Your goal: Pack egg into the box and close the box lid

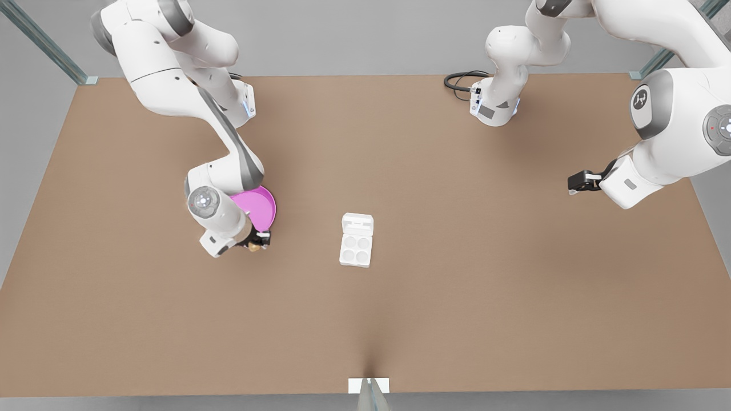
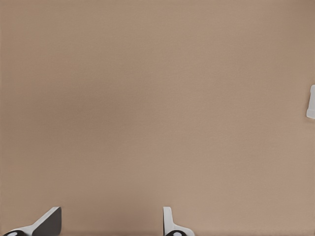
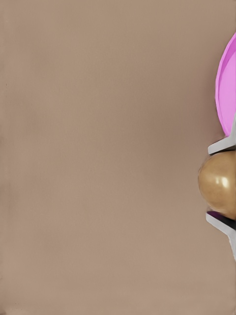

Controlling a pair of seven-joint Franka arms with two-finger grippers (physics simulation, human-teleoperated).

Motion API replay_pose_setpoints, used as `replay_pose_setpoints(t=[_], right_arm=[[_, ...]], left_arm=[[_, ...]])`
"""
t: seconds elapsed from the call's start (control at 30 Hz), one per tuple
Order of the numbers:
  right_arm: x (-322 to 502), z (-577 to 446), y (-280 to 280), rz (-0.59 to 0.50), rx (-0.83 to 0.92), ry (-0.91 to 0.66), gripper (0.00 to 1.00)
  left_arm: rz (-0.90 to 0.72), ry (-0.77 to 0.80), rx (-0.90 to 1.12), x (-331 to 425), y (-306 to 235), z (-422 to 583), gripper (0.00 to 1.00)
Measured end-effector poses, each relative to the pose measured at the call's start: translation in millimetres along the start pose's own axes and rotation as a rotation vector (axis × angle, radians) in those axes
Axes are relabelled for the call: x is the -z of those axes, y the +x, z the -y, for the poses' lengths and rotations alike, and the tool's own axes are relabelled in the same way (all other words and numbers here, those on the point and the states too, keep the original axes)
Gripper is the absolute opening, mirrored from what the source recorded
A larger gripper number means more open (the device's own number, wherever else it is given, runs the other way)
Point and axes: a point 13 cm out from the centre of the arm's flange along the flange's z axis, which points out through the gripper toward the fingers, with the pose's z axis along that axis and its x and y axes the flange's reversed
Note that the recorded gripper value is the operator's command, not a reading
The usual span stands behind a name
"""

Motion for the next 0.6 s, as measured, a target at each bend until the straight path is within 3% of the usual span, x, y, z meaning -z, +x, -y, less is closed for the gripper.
replay_pose_setpoints(t=[0.13, 0.3, 0.6], right_arm=[[1.9, -99.3, -22.5, 0.004, 0.073, -0.051, 0.4], [-34.2, -205.4, -4.0, -0.041, 0.1, -0.06, 0.4], [-95.6, -266.5, 41.1, -0.073, -0.012, 0.022, 0.41]], left_arm=[[0.0, 0.0, 0.0, 0.0, 0.0, 0.2, 1.0], [0.0, 0.0, 0.001, 0.0, -0.1, -0.3, 1.0], [0.0, 0.0, 0.001, -0.6, -0.5, -0.7, 1.0]])
